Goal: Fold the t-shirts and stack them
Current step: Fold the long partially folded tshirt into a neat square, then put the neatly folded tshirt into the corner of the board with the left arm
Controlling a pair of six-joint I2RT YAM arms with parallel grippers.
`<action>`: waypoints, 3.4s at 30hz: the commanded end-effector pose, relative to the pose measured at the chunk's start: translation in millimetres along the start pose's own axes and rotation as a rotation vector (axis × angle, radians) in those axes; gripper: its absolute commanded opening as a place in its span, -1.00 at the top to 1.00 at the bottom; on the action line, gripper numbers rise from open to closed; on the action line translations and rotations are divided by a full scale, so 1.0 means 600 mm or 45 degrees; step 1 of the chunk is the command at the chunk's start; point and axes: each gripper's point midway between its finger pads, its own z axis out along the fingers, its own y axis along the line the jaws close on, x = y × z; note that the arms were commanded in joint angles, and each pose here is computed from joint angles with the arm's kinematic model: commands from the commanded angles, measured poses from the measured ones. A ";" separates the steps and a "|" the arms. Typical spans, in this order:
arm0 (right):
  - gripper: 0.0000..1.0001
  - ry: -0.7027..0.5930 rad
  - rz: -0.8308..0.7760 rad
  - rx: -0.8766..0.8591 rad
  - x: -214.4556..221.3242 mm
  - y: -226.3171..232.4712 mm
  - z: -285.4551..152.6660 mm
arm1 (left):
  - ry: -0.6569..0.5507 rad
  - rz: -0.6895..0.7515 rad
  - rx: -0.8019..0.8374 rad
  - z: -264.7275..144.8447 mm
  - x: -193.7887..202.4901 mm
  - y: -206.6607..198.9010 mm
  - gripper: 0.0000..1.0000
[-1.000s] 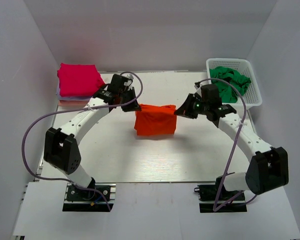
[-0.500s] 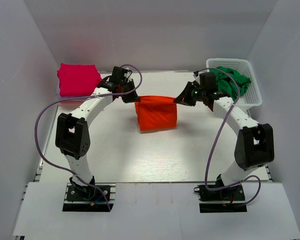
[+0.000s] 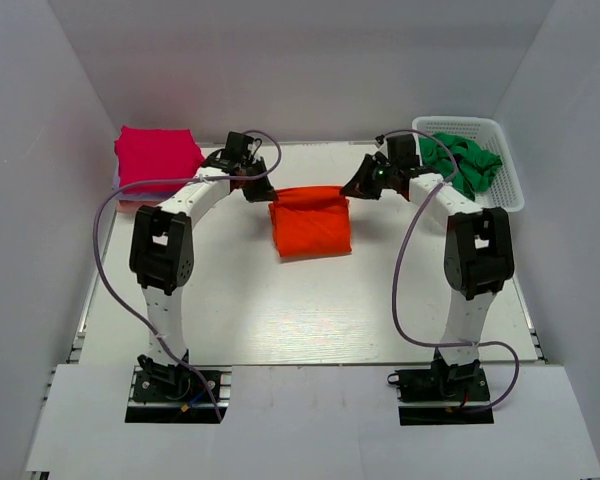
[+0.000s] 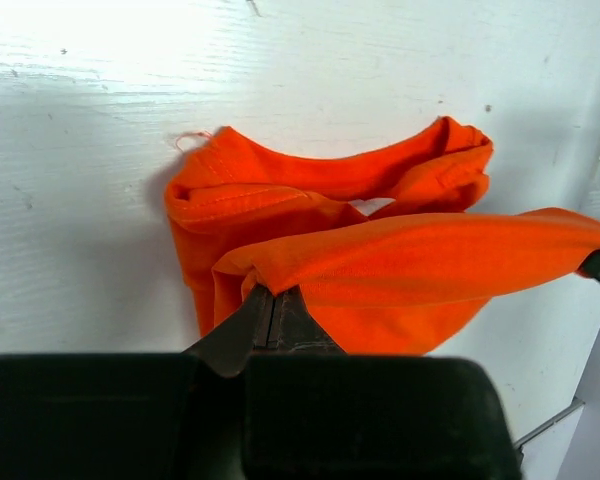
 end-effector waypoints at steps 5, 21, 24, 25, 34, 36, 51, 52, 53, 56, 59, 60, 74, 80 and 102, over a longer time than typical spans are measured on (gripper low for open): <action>0.90 -0.122 -0.040 -0.064 -0.081 0.002 0.035 | -0.125 -0.030 -0.028 0.006 -0.071 0.016 0.90; -0.81 -0.106 -0.151 -0.159 -0.068 0.059 -0.016 | -0.150 0.026 0.218 -0.042 -0.065 -0.058 -1.00; -0.81 -0.063 -0.167 -0.226 -0.048 0.078 -0.008 | -0.125 0.022 0.328 -0.047 -0.057 -0.090 -1.00; -0.81 -0.065 -0.160 -0.242 -0.046 0.082 -0.005 | -0.083 0.013 0.351 -0.038 -0.042 -0.098 -1.00; -0.81 0.050 -0.070 -0.319 0.014 0.042 0.055 | 0.060 -0.024 0.383 0.045 0.013 -0.094 -1.00; -0.81 0.085 -0.036 -0.298 0.029 0.019 0.073 | 0.123 -0.065 0.329 0.070 0.031 -0.065 -1.00; -0.81 0.040 -0.193 -0.298 0.011 0.066 0.017 | -0.092 0.053 0.245 -0.011 -0.056 -0.087 -1.00; -0.81 0.021 -0.204 -0.292 0.009 0.070 0.010 | -0.130 0.070 0.242 -0.027 -0.063 -0.100 -1.00; -0.81 -0.031 -0.251 -0.328 -0.004 0.102 -0.021 | -0.133 0.083 0.242 -0.040 -0.060 -0.102 -1.00; -0.81 -0.032 -0.264 -0.364 0.033 0.113 -0.049 | -0.126 0.115 0.337 -0.087 -0.037 -0.130 -1.00; -0.81 -0.034 -0.298 -0.413 0.061 0.123 -0.062 | -0.099 0.102 0.422 -0.105 0.007 -0.148 -1.00; -0.81 -0.026 -0.305 -0.431 0.068 0.127 -0.063 | -0.071 0.086 0.461 -0.108 0.024 -0.160 -1.00; -0.81 0.095 -0.463 -0.581 0.181 0.066 0.000 | 0.130 0.075 0.569 0.058 0.064 -0.216 -1.00; -0.81 0.151 -0.404 -0.538 0.203 0.020 0.040 | 0.290 -0.001 0.440 0.110 0.146 -0.140 -1.00; -0.81 -0.200 -0.515 -0.330 0.144 0.090 -0.128 | -0.101 0.136 0.067 -0.100 0.046 -0.086 -1.00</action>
